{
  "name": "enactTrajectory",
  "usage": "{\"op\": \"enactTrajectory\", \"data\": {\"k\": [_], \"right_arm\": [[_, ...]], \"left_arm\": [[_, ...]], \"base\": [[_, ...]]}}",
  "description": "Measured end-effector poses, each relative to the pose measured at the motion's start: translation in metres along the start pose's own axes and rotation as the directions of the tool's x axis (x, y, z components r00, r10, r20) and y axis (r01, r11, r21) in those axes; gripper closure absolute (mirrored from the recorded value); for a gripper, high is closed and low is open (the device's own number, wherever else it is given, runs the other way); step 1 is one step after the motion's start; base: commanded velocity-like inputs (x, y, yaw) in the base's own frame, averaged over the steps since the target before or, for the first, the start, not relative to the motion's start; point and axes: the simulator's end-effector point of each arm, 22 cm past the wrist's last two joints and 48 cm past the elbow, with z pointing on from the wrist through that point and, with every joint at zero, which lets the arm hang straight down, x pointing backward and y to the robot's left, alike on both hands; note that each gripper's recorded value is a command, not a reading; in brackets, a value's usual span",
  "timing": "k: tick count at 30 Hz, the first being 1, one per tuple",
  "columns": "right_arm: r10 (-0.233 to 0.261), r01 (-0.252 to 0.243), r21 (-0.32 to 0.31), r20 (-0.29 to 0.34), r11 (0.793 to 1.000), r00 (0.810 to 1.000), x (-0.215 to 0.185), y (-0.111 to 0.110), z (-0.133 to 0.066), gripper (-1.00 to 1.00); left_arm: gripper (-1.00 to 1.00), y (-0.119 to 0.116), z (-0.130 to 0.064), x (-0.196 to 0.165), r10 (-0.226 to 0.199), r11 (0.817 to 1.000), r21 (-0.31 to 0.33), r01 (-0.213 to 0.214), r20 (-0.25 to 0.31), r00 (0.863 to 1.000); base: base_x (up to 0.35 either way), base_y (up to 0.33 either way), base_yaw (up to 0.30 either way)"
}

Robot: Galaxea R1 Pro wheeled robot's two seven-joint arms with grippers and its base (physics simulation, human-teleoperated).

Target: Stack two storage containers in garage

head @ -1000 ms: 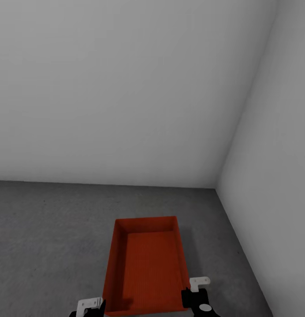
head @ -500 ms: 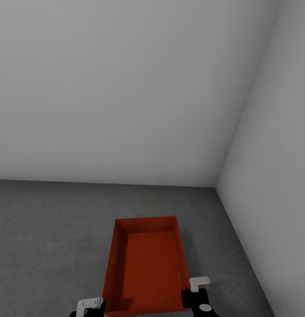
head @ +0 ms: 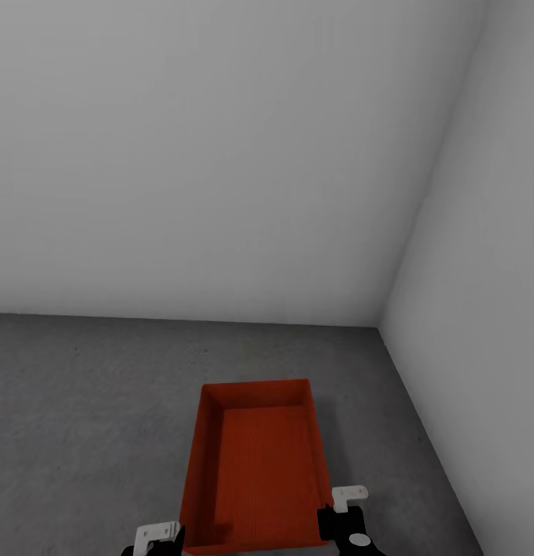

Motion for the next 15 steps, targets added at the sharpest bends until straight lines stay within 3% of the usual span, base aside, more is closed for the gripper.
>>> {"op": "enactTrajectory", "data": {"k": [15], "right_arm": [[-0.002,0.002,0.000,0.002,1.000,1.000,0.0070,0.0006,0.0077,1.00]], "left_arm": [[1.00,0.0009,0.0063,0.0090,0.000,1.000,0.000,0.000,0.000,1.000]], "base": [[0.000,0.000,0.000]]}}
